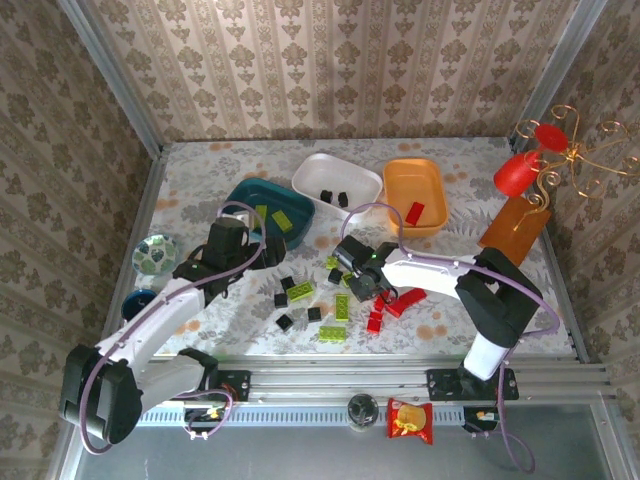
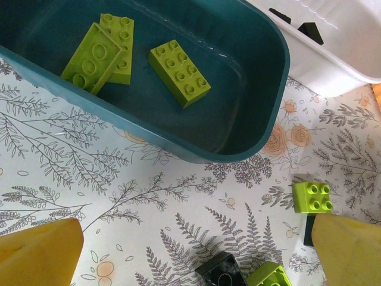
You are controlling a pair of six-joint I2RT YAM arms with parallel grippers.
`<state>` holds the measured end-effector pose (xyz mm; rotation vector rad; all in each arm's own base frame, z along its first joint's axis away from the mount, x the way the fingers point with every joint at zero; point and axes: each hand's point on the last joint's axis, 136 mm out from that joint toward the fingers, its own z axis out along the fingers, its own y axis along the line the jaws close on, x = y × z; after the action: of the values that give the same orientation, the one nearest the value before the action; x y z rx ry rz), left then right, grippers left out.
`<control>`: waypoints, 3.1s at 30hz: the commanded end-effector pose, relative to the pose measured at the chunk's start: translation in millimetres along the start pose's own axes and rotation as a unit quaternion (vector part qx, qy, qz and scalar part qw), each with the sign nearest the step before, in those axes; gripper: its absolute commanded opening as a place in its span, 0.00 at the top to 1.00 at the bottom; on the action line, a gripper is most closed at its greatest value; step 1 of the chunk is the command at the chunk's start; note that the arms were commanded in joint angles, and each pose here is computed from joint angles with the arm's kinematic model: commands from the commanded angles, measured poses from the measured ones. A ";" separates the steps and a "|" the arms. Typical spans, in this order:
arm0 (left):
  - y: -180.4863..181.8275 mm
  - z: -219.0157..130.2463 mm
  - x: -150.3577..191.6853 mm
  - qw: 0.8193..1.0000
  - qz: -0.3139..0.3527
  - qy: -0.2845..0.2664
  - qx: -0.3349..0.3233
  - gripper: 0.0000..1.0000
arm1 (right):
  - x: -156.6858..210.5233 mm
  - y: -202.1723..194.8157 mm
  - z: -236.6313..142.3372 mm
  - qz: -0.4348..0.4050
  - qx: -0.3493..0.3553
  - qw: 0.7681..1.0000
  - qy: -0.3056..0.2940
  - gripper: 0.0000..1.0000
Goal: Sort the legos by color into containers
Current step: Pick up the lego from the bottom-center of the table, then place the lego in the container, then pick up the lego from the center of the table, then place the lego in the container.
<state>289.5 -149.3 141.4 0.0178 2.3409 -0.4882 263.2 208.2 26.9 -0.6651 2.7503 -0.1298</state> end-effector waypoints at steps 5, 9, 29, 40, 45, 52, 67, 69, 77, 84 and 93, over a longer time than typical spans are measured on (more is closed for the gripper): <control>-1.5 -5.3 2.7 1.000 -0.013 -0.005 0.015 0.00 | -20.9 -15.2 -41.0 0.039 -0.014 0.997 -0.069 0.72; -2.9 -5.0 6.7 1.000 -0.017 0.000 0.022 0.00 | -49.8 -47.8 -81.5 0.105 -0.026 0.984 -0.139 0.74; 8.9 -4.5 23.0 0.999 -0.027 0.034 0.013 0.03 | -141.5 -235.3 -20.9 0.317 0.144 0.928 -0.130 0.73; -8.9 5.1 53.7 0.994 0.021 0.104 0.032 0.07 | -148.0 -223.9 -42.1 0.326 0.100 0.926 -0.164 0.26; -18.4 17.1 69.1 0.989 0.051 0.137 0.030 0.14 | -141.9 -200.7 -56.6 0.309 0.078 0.930 -0.181 0.25; -27.4 52.3 90.0 0.979 0.071 0.190 0.027 0.20 | -133.7 -176.1 -64.9 0.288 0.059 0.937 -0.189 0.26; -0.7 70.9 128.4 0.970 0.057 0.237 -0.023 0.44 | -131.6 -174.3 -89.3 0.288 0.045 0.931 -0.219 0.26; 1.0 67.7 129.8 0.969 0.057 0.239 -0.025 0.48 | -131.7 -174.7 -88.5 0.288 0.046 0.931 -0.218 0.25; -3.8 55.2 123.7 0.974 0.043 0.223 -0.017 0.70 | -131.8 -172.1 -84.1 0.295 0.039 0.930 -0.216 0.26; -39.6 37.5 55.7 0.986 0.063 0.151 0.017 0.73 | -123.2 -171.9 -91.2 0.306 0.035 0.924 -0.226 0.26; -119.8 94.4 -111.9 0.989 0.132 0.044 0.059 0.75 | -98.0 -166.2 -90.8 0.320 0.025 0.922 -0.219 0.26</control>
<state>388.2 -270.0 199.3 0.3160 2.3474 -0.5577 395.4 106.9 161.4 0.1964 2.3796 0.0510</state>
